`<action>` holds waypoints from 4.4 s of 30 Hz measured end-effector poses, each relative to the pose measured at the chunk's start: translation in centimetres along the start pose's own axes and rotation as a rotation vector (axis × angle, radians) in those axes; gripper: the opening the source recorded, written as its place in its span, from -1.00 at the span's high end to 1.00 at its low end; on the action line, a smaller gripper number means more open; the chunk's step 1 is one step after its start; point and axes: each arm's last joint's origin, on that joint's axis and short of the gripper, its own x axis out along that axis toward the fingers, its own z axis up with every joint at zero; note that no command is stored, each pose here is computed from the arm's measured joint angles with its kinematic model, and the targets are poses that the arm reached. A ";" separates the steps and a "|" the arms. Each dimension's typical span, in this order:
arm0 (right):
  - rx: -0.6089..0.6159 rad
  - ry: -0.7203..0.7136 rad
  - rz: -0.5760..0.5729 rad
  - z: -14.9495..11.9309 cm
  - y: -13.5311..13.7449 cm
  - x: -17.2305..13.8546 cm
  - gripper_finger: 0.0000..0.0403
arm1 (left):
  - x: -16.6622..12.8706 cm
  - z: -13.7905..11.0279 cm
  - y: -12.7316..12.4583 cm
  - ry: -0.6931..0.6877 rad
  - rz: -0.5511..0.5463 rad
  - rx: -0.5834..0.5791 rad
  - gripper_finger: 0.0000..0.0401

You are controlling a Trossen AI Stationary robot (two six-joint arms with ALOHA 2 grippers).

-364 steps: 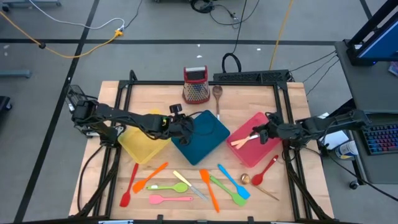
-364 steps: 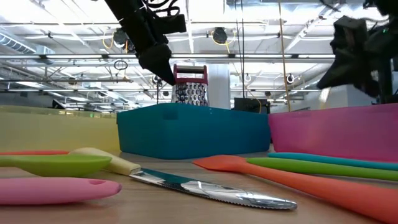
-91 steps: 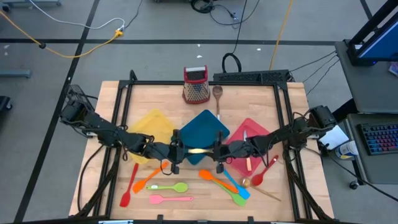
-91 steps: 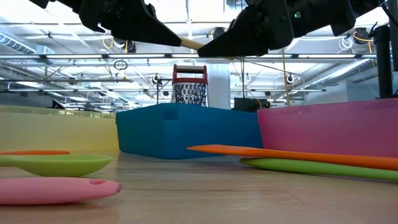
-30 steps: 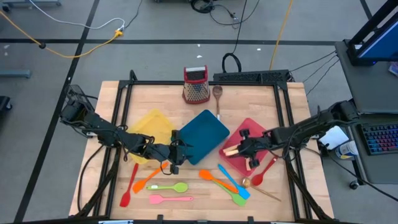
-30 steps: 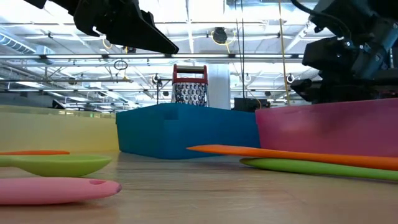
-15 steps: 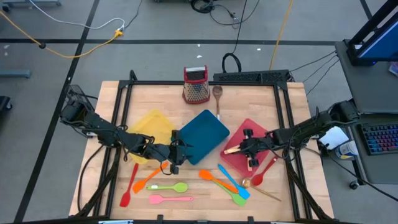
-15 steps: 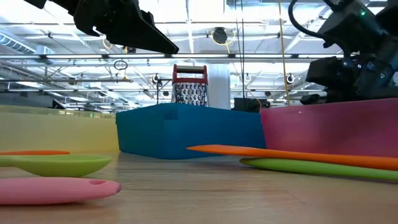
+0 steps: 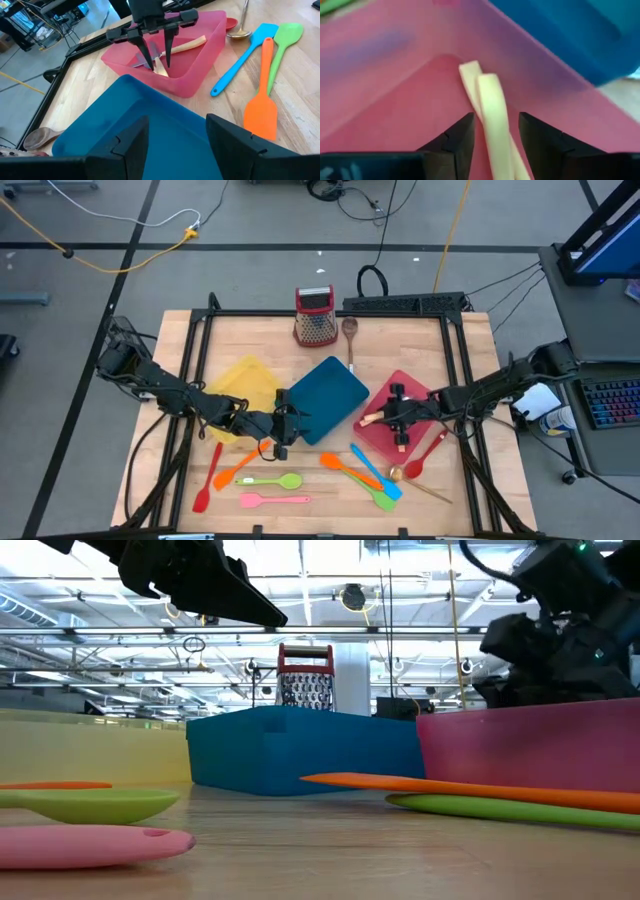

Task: Pick & Place Kitchen Items
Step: Put the orange spatula into the blue bin

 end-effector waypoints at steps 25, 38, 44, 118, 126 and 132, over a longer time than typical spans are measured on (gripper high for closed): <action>0.238 -0.811 0.240 8.8 2.0 -5.4 0.25 | 0.0 0.0 0.0 0.000 0.000 -0.008 -0.01; 0.126 -0.369 0.264 15.8 7.6 -1.5 0.25 | 0.0 0.0 0.0 0.000 0.000 -0.020 -0.01; 0.178 -0.091 0.297 17.1 9.6 0.6 0.25 | 0.0 -0.1 0.0 0.005 -0.001 -0.013 -0.01; 0.305 0.282 0.327 14.2 12.1 3.7 0.93 | 0.0 -0.3 0.0 0.028 -0.006 0.146 -0.01; 0.306 0.157 0.234 15.9 10.0 1.8 0.90 | 0.0 -0.3 0.0 0.029 -0.006 0.147 -0.01; 0.152 0.148 0.209 16.2 8.2 2.4 0.90 | 0.0 -0.4 -0.1 0.035 -0.006 0.176 -0.01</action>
